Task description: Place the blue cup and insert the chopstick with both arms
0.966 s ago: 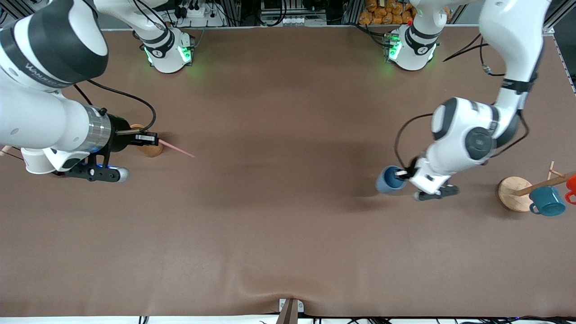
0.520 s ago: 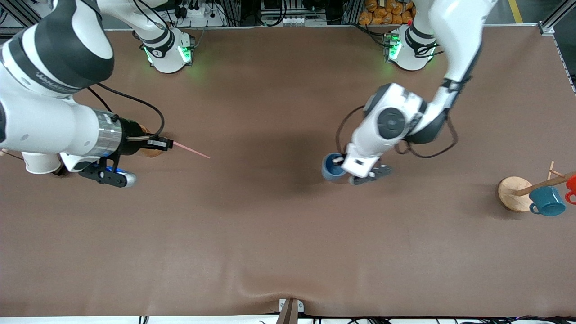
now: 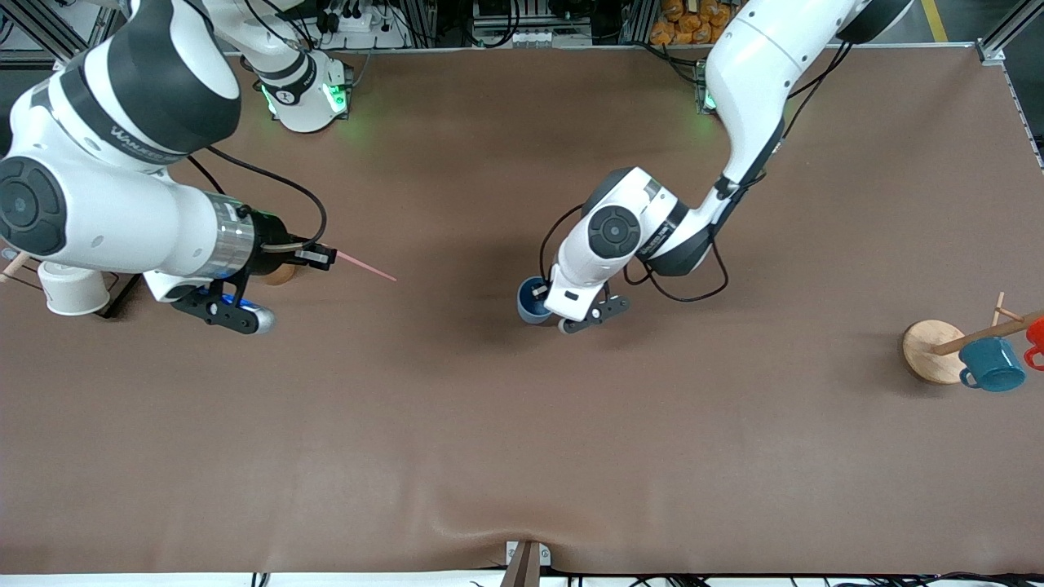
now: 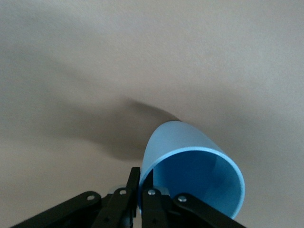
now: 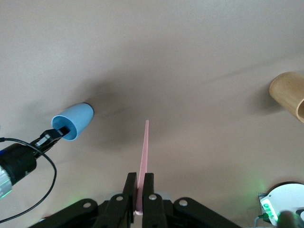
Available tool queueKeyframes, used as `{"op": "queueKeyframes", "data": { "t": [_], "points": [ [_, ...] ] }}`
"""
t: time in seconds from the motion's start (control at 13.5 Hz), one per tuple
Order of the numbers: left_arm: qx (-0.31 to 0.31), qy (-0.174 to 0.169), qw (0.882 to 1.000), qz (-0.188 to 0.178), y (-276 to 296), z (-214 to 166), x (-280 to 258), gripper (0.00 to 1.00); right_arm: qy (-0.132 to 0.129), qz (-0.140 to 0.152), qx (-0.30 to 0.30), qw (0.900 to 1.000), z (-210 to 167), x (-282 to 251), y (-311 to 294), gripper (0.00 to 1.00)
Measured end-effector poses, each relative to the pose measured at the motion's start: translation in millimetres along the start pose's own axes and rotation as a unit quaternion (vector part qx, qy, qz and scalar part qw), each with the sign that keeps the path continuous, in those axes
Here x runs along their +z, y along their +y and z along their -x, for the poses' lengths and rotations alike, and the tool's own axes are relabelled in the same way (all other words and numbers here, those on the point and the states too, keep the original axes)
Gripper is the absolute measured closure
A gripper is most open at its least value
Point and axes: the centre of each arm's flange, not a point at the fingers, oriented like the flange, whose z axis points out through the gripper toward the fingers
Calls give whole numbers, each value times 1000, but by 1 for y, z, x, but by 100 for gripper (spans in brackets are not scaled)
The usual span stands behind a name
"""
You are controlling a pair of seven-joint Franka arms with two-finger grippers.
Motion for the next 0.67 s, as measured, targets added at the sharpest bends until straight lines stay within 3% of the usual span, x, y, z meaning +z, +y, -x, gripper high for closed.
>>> {"op": "queueKeyframes", "data": {
  "t": [0.15,0.22,0.67],
  "points": [
    [1,0,1000,1,2,2,3,95,2,0,4,1000,2,4,-5,92],
    [1,1,1000,2,3,1,1,89,3,-1,6,1000,3,5,-8,92],
    [-3,17,1000,14,7,-10,-37,30,19,-7,47,999,35,23,-57,92]
  ]
}}
